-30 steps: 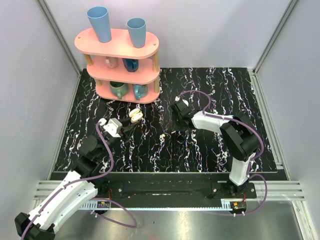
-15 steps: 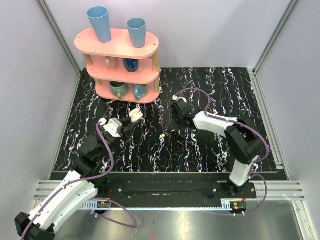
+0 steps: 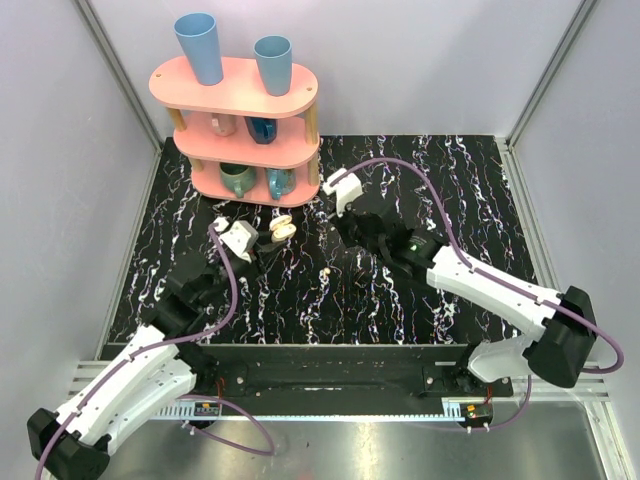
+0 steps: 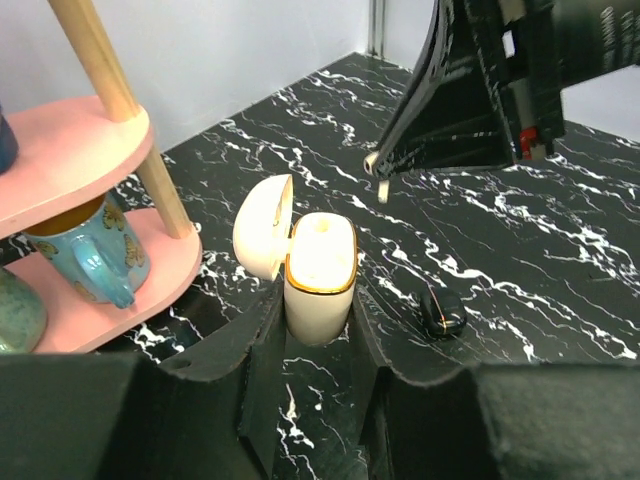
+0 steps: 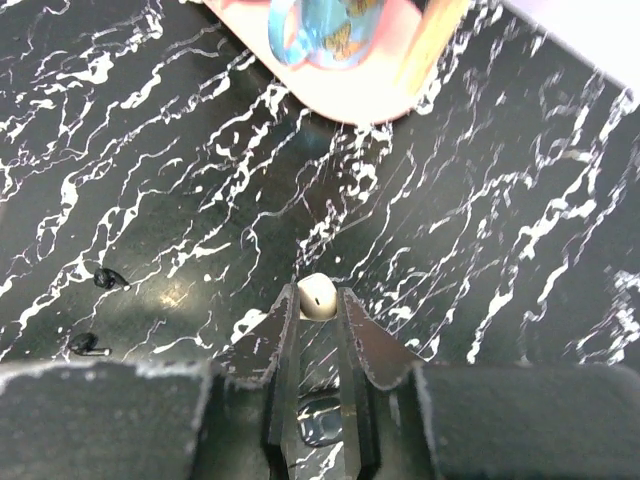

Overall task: Insert the wireless bluetooth earbuds into the charging case
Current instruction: Insert the right earbud into the right side groove of the charging case.

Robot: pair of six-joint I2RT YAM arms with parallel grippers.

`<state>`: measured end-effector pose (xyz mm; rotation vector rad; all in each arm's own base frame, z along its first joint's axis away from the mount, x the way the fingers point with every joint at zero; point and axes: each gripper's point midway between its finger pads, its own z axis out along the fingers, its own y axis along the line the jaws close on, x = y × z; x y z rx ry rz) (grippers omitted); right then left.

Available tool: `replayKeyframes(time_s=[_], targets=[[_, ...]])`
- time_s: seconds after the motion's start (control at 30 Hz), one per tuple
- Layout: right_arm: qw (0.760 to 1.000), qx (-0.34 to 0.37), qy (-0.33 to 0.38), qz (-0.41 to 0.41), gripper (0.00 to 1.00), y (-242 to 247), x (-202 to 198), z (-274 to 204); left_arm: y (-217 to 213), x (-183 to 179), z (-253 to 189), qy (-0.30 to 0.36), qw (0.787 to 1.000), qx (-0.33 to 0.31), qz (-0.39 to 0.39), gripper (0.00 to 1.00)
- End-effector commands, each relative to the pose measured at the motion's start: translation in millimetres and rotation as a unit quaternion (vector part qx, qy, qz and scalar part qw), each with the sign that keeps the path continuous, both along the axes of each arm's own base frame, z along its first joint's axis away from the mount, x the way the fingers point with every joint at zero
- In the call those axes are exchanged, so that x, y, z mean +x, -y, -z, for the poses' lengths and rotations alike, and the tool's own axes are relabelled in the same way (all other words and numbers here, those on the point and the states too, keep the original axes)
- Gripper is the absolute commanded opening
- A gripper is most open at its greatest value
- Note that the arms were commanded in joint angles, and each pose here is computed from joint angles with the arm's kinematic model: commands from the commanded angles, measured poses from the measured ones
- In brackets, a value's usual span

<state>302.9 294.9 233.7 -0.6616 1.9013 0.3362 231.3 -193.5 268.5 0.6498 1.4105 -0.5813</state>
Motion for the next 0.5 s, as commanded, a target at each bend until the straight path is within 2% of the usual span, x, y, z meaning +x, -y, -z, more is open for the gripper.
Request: replayKeyframes(time_s=[0.0, 0.23, 0.47], targets=[[0.992, -0.033, 0.118, -0.026, 0.16, -2, -3, -68, 9, -5, -22, 0.005, 0.999, -0.009, 0.031, 0.0], [0.976, -0.046, 0.203, -0.066, 0.16, -18, -21, -116, 16, -8, -19, -0.004, 0.999, -0.005, 0.051, 0.0], [0.957, -0.059, 0.256, -0.122, 0.16, -45, -40, -127, 20, -8, -18, -0.01, 0.998, 0.001, 0.063, 0.0]])
